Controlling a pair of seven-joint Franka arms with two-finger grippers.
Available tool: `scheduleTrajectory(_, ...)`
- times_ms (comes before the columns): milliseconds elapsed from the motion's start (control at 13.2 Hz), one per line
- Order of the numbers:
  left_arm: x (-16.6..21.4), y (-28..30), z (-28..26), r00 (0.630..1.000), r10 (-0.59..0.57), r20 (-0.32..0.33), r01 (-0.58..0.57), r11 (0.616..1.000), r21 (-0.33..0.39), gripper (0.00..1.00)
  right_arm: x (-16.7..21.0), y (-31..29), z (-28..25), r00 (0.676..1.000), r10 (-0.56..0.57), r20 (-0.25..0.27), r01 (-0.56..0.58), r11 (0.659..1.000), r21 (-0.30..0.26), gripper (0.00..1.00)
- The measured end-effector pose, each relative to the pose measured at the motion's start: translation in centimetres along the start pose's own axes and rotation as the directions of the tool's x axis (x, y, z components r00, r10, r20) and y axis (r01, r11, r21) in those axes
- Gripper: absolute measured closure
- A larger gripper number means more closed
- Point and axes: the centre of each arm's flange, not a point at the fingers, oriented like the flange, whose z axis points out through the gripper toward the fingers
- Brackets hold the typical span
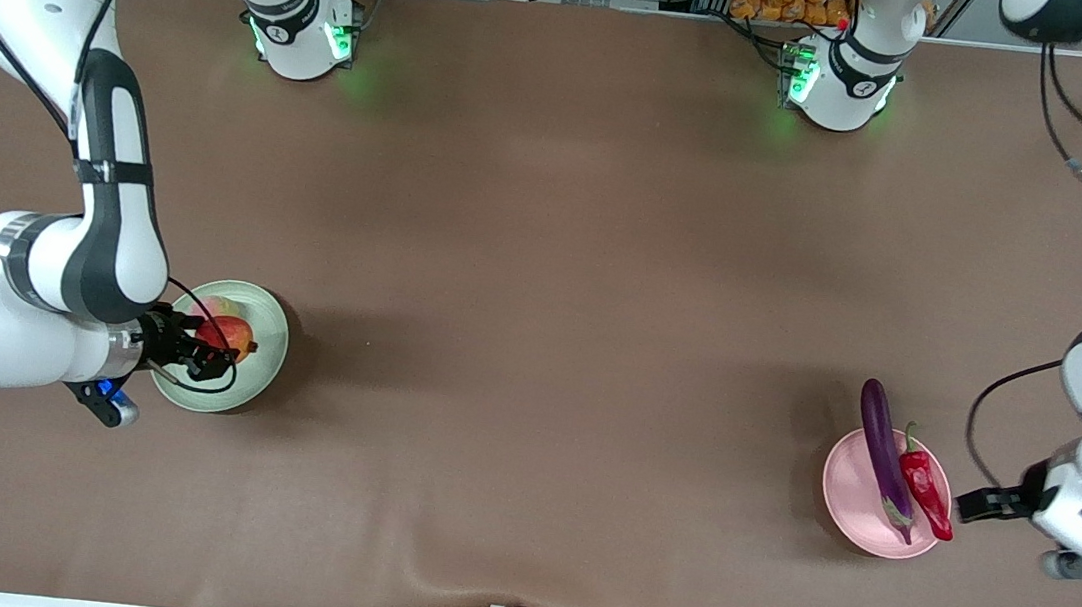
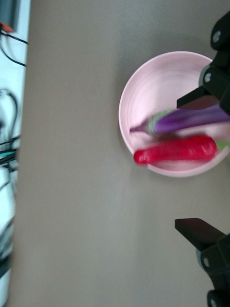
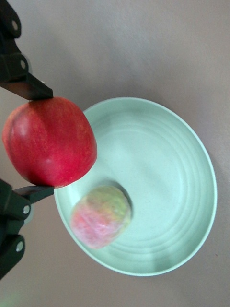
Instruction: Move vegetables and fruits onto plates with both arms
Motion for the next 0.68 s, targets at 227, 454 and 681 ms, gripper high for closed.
scheduleTrajectory(227, -0.7, -0.9, -10.0, 0.998, 0.054, -0.012, -0.053, 0.997, 0.054, 0.0, 1.2, 1.0, 3.4, 0.998, -0.004, -0.057, 0.005, 1.0, 0.023, 0.22)
scheduleTrajectory(454, -3.6, 1.0, -17.9, 0.997, 0.032, 0.067, -0.029, 0.999, -0.039, 0.0, 1.0, 1.5, 4.4, 0.999, -0.014, -0.038, 0.015, 1.0, 0.012, 0.05)
scheduleTrajectory(681, -7.6, 1.2, -24.8, 0.985, 0.026, 0.168, -0.014, 0.997, -0.071, 0.0, -2.8, -0.3, -3.7, 0.997, -0.079, 0.024, 0.079, 0.997, 0.009, 0.0)
